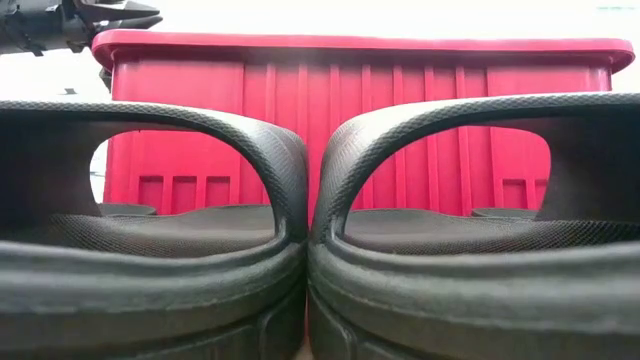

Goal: Pick and place slides into bin
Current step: Put the black slide into the red bin

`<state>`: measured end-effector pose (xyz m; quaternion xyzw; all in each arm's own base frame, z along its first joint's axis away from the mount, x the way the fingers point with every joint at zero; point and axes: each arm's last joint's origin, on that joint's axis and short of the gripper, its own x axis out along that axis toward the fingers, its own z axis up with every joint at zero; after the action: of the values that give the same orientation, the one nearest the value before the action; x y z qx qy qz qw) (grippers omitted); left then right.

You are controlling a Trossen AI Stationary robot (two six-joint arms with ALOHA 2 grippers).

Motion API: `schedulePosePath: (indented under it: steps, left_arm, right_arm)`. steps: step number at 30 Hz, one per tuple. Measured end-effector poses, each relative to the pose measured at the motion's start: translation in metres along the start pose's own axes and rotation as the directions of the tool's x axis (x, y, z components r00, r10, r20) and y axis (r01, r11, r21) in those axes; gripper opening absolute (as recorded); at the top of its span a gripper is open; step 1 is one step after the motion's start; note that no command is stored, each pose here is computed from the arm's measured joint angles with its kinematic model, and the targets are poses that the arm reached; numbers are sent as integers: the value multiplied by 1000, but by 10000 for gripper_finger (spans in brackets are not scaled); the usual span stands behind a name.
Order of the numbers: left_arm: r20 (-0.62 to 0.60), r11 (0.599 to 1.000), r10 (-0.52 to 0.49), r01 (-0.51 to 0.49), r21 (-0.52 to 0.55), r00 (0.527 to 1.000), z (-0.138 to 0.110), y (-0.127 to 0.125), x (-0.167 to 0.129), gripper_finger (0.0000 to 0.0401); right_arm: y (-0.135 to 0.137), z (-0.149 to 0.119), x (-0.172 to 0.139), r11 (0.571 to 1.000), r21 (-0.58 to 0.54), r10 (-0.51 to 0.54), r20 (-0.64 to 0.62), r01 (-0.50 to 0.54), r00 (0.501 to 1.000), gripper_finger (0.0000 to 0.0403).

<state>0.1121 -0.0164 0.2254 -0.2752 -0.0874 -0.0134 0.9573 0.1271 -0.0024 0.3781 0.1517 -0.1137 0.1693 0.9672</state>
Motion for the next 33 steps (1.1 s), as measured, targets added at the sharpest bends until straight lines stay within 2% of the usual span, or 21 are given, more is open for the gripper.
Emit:
schedulePosePath:
  steps: [2,5,8,11,14,16,20,22,26,28,33]
  left_arm:
    - [0,1000,-1,1,0,1000,0,0,0,26]
    - [-5,1000,-8,8,-6,1000,0,0,0,26]
    - [-9,1000,-9,9,-16,1000,0,0,0,26]
    - [-12,1000,-8,8,-29,1000,-1,0,0,26]
    - [-21,1000,-4,3,-30,1000,-2,0,0,26]
    - [-34,999,2,-3,-34,999,-3,1,0,26]
    - [-59,999,-14,11,-37,998,-4,1,0,26]
    - [-66,999,-15,12,-47,998,-5,1,0,26]
    - [-75,998,-29,25,-55,997,-5,1,0,26]
    - [-84,998,-42,38,-53,996,-5,1,0,26]
    - [-111,998,-61,57,-39,992,-7,0,0,26]
  right_arm:
    - [7,-6,11,1000,20,16,-84,-15,996,0]
    - [19,-12,23,1000,7,-13,-230,15,973,0]
    - [33,-7,32,1000,-17,-31,-347,26,937,0]
    - [47,-2,39,999,6,-30,-459,37,888,0]
    - [60,-3,48,998,61,10,-569,30,822,0]
    - [70,-8,56,997,78,32,-651,25,758,0]
    - [86,-27,60,995,73,25,-849,70,528,0]
    - [92,-37,64,990,113,66,-890,79,452,0]
    - [108,-56,76,973,229,202,-893,19,402,0]
    - [116,-66,77,964,266,251,-898,-9,360,0]
    - [128,-94,76,940,340,321,-901,15,292,0]
